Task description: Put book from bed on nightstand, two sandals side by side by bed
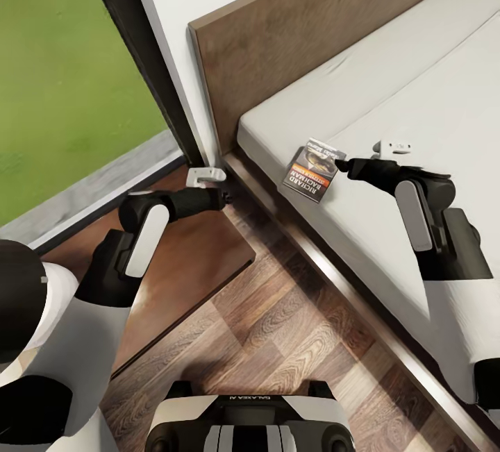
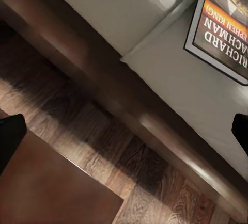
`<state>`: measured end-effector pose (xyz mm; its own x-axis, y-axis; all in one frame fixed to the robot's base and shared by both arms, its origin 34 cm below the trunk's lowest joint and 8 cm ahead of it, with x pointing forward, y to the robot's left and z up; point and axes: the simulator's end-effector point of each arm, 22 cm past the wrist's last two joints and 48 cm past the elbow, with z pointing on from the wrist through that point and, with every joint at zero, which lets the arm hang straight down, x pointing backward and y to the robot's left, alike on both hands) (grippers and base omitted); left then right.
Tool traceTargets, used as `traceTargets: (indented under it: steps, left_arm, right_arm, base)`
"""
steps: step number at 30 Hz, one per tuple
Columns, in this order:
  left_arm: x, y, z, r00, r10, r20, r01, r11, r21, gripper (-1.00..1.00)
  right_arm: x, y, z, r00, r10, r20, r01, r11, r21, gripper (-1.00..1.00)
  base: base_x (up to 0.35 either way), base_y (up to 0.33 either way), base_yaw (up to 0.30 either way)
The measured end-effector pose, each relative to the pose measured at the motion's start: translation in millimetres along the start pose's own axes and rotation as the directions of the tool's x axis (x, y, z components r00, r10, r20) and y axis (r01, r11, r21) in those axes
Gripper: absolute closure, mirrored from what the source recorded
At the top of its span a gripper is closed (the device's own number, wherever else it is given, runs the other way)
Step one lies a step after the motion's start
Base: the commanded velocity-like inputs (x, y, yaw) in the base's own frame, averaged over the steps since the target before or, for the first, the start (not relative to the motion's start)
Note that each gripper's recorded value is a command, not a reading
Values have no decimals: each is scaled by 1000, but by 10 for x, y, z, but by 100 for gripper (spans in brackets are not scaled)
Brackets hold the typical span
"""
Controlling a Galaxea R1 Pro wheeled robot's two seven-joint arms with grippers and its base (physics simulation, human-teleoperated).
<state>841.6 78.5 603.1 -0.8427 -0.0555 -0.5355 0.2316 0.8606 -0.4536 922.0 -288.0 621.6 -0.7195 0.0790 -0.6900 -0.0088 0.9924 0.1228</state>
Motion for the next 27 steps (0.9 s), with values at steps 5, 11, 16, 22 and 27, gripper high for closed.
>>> traceTargets:
  steps: [5, 11, 16, 22, 27]
  left_arm:
    - [-83, 140, -11, 998, -1, 59, 4, 998, -58, -100]
    - [-144, 192, -58, 997, 5, 75, 1, 997, -80, -100]
    - [-170, 201, -104, 997, 21, 74, -15, 996, -87, -100]
    - [-260, 155, -176, 995, 36, 89, -28, 996, -86, -100]
    - [-302, 173, -223, 994, 43, 96, -35, 995, -92, -100]
  right_arm:
    - [218, 33, -9, 1000, 0, -16, 0, 1000, -10, -100]
    - [159, 39, -44, 1000, 1, 15, -1, 1000, -10, -100]
    - [279, 33, -77, 1000, 7, 2, -7, 1000, -11, -100]
    - [388, 11, -128, 1000, 7, -12, -7, 1000, -6, -100]
    - [348, 25, -159, 1000, 4, -5, -4, 1000, -6, -100]
  base:
    - [0, 0, 0]
    - [0, 0, -4]
    - [0, 0, -53]
    - [0, 0, -57]
    - [0, 0, -55]
